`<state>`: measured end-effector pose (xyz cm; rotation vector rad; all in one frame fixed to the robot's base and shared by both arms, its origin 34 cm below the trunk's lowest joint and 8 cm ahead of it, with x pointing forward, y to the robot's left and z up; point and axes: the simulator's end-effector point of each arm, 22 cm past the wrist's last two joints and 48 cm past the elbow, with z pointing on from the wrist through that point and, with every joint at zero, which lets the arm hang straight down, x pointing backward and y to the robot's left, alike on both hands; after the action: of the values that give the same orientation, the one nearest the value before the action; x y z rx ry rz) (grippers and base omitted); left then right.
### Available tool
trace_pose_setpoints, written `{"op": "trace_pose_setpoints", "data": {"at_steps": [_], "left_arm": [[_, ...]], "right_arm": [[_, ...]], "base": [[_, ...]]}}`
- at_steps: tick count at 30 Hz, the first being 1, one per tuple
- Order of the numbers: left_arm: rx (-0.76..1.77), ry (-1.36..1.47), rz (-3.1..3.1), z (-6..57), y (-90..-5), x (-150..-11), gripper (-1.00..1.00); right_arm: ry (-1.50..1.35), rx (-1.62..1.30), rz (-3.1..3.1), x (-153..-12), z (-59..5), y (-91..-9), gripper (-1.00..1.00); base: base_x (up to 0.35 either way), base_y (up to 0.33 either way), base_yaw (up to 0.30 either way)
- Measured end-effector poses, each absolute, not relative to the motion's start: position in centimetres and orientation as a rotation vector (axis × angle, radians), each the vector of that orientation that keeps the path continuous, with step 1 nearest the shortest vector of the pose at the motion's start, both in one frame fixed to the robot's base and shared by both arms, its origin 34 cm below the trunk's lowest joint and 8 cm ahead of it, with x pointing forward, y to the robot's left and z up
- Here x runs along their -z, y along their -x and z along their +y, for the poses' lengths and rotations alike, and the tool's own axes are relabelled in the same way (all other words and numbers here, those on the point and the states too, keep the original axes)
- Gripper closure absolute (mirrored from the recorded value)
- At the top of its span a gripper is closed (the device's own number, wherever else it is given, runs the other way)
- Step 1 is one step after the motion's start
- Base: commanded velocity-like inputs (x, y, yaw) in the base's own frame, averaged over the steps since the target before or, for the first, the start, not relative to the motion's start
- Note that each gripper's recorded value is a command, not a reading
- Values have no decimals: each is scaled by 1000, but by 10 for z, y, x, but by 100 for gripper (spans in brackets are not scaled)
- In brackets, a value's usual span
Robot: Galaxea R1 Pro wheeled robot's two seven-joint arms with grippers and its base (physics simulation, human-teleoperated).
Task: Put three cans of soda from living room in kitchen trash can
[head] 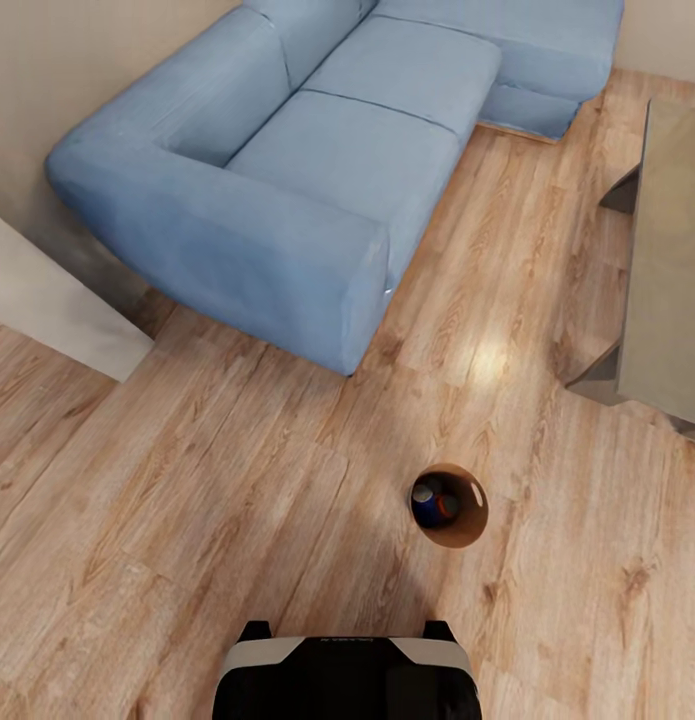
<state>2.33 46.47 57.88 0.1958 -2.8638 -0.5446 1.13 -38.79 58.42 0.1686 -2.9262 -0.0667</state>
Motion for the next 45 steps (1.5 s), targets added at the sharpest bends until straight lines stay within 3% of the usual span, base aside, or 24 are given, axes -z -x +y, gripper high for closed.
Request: {"op": "trace_pose_setpoints", "data": {"at_steps": [16,45], "left_arm": [[520,-161,-2991,461,-37,-599,-100],[490,-179,-2923,451,-4,-636,-100]], "right_arm": [[-54,-236,-2837,-625,-425,30,-100],[-17,-232,-2754,-662,-418,59,-100]], "base": [[0,0,0],[0,0,0]]}}
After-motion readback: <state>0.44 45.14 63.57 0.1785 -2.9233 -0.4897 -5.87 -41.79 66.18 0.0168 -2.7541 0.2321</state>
